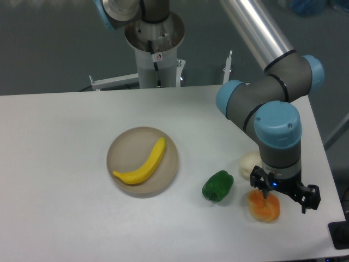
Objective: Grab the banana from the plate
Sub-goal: 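Move the gripper from the orange pepper over the banana on the plate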
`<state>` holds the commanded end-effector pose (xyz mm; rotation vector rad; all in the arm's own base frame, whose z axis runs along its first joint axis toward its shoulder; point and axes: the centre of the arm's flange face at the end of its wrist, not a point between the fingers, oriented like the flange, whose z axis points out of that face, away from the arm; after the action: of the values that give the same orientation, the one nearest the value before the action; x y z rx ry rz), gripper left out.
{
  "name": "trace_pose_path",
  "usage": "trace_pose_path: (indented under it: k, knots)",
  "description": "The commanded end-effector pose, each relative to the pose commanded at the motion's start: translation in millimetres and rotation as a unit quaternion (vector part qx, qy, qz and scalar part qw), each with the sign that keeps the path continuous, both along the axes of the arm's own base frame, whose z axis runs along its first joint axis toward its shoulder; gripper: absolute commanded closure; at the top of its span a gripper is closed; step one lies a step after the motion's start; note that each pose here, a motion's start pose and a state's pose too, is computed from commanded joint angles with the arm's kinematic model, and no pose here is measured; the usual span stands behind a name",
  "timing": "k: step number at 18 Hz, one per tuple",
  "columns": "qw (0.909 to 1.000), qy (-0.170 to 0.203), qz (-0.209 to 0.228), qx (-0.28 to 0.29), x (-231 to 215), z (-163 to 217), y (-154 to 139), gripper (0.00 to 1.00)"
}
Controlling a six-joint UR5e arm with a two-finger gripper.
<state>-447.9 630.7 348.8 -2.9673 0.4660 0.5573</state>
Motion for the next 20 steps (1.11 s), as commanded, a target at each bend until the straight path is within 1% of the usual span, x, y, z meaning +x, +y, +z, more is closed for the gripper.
trace_pose_path:
  k: [4, 6, 11, 13, 15, 18, 20]
  knots:
    - [1.0, -0.003, 0.001, -0.003, 7, 2, -6, 0.0]
    - [0.9999, -0.01, 0.0, -0.009, 20, 2, -15, 0.0]
    - [0.999, -0.036, 0.001, -0.025, 65, -2, -48, 0.0]
    - [0.9986, -0.045, 0.006, -0.028, 90, -6, -55, 0.0]
    - [0.998, -0.054, 0.021, -0.027, 110, -4, -65, 0.0]
    - [0.9953, -0.079, 0.048, -0.028, 145, -18, -76, 0.0]
    - [0.9921, -0.107, 0.064, -0.015, 171, -25, -78, 0.0]
